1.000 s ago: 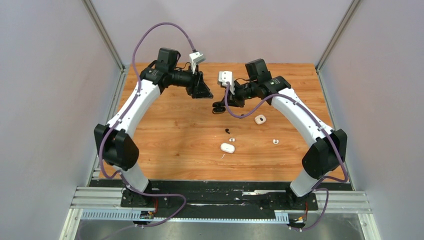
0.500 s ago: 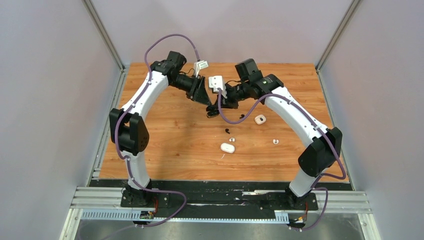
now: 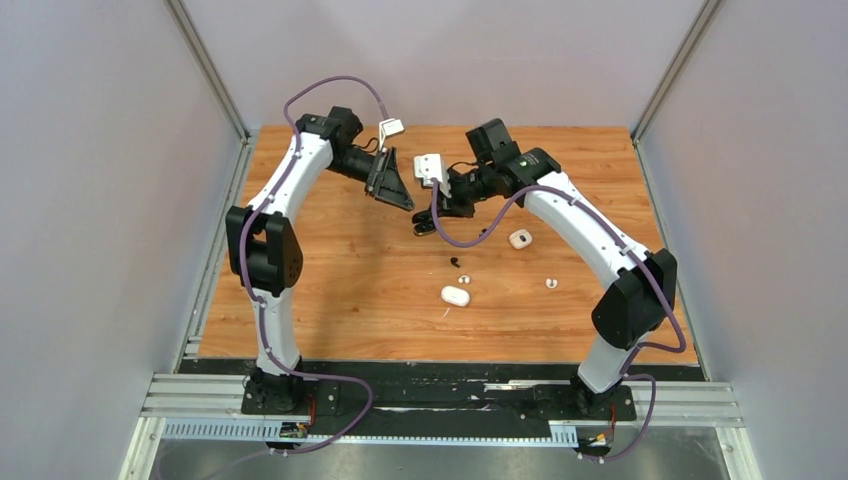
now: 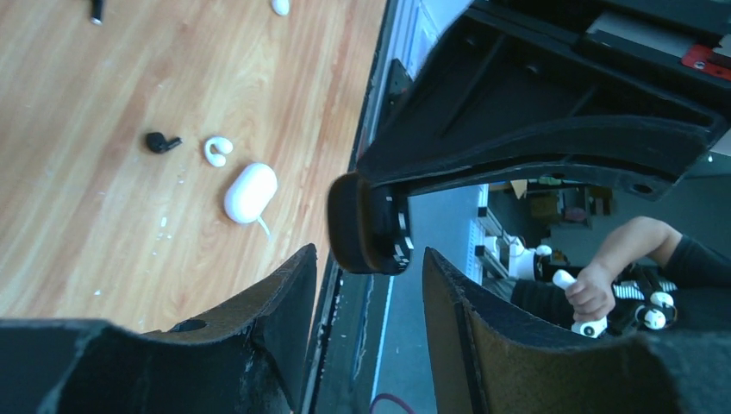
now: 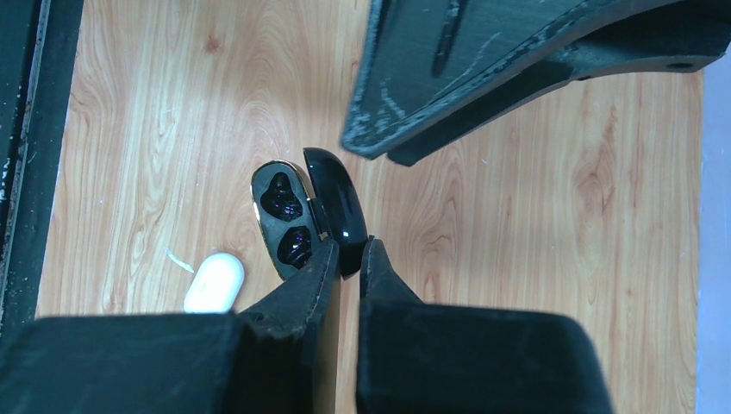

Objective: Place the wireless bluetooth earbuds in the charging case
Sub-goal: Open the charging case.

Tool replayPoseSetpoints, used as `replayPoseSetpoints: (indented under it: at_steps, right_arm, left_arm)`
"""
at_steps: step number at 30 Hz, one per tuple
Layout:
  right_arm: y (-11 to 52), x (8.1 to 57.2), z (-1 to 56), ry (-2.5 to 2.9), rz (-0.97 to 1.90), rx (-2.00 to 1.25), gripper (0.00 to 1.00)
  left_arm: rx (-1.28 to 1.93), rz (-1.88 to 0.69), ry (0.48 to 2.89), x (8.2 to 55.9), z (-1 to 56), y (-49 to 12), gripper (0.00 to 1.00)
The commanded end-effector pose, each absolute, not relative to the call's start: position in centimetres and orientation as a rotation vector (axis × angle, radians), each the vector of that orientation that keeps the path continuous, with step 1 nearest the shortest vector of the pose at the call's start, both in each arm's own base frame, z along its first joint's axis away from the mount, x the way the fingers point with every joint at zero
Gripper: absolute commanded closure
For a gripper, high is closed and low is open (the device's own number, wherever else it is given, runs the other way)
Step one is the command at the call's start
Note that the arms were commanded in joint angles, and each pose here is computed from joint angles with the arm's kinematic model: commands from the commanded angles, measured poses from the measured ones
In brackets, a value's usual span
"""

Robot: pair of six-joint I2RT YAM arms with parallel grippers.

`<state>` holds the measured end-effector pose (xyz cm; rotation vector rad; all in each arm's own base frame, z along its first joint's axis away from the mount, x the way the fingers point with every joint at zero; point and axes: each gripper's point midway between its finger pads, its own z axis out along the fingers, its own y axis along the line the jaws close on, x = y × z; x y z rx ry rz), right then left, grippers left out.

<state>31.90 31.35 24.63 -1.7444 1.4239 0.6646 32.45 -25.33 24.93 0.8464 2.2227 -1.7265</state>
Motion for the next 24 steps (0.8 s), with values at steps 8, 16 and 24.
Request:
replayPoseSetpoints:
  at_steps: [8, 16, 24]
  right_arm:
    - [33.2, 33.0, 26.6, 1.342, 0.658, -1.721, 1.00]
    - [33.8, 32.9, 26.8, 1.326, 0.659, -1.723, 1.00]
    - [34.3, 33.3, 26.5, 1.333, 0.639, -1.723, 1.00]
  left_arm:
    - [0.913, -1.767, 2.196, 30.7, 26.2, -26.3, 0.46]
    - [0.904, -1.785, 2.217, 30.9, 25.7, -26.7, 0.52]
    - [0.911, -1.797, 2.221, 30.7, 25.6, -27.0, 0.61]
